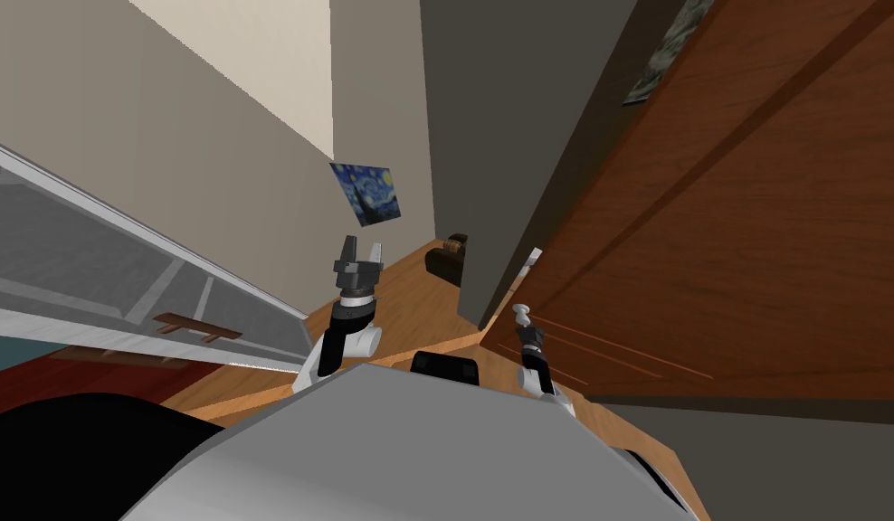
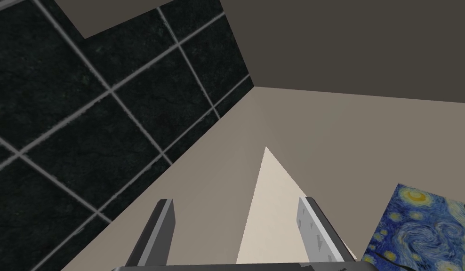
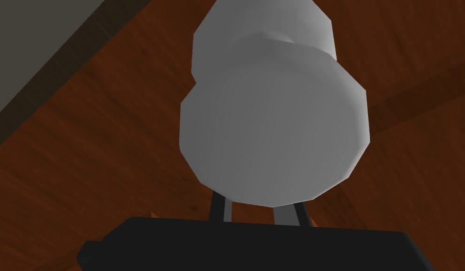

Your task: Pull the door open

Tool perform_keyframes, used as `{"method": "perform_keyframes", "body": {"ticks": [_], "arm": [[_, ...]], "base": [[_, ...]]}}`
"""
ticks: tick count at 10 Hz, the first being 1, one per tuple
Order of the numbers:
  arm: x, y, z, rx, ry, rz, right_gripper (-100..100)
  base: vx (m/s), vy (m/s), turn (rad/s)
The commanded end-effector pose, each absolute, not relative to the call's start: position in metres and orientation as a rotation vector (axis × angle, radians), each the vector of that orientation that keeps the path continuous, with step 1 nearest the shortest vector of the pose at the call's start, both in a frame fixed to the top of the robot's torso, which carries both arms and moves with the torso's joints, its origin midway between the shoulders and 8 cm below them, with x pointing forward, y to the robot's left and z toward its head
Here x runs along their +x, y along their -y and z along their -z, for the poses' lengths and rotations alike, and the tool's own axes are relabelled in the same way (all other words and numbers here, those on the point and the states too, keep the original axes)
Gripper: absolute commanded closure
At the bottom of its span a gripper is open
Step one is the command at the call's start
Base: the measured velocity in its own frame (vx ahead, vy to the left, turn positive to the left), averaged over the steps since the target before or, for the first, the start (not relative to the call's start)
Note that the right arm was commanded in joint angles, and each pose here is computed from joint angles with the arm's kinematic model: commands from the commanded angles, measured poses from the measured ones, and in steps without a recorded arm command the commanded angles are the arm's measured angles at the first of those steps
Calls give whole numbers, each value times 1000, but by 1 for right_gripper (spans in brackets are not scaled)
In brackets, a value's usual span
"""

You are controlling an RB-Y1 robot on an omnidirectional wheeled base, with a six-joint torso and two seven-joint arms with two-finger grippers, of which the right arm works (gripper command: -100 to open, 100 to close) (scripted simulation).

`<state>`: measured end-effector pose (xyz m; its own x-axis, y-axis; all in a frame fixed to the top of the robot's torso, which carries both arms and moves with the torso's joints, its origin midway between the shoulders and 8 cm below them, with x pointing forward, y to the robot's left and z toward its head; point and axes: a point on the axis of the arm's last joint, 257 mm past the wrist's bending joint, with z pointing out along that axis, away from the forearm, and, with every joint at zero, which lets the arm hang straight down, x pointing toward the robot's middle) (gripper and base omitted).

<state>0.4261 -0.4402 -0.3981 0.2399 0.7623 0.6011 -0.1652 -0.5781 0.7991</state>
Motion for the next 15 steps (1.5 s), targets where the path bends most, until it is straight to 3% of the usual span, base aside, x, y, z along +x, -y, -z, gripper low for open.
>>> {"method": "perform_keyframes", "body": {"ticks": [1, 12, 13, 15], "arm": [[438, 430, 386, 1708, -511, -1534, 100], [437, 431, 387, 1801, -347, -1653, 100], [426, 435, 401, 1849, -317, -1627, -100], [428, 430, 400, 1868, -271, -1663, -100]], "base": [[-30, -16, 46], [-24, -6, 31], [-53, -25, -31], [-85, 5, 46]]}}
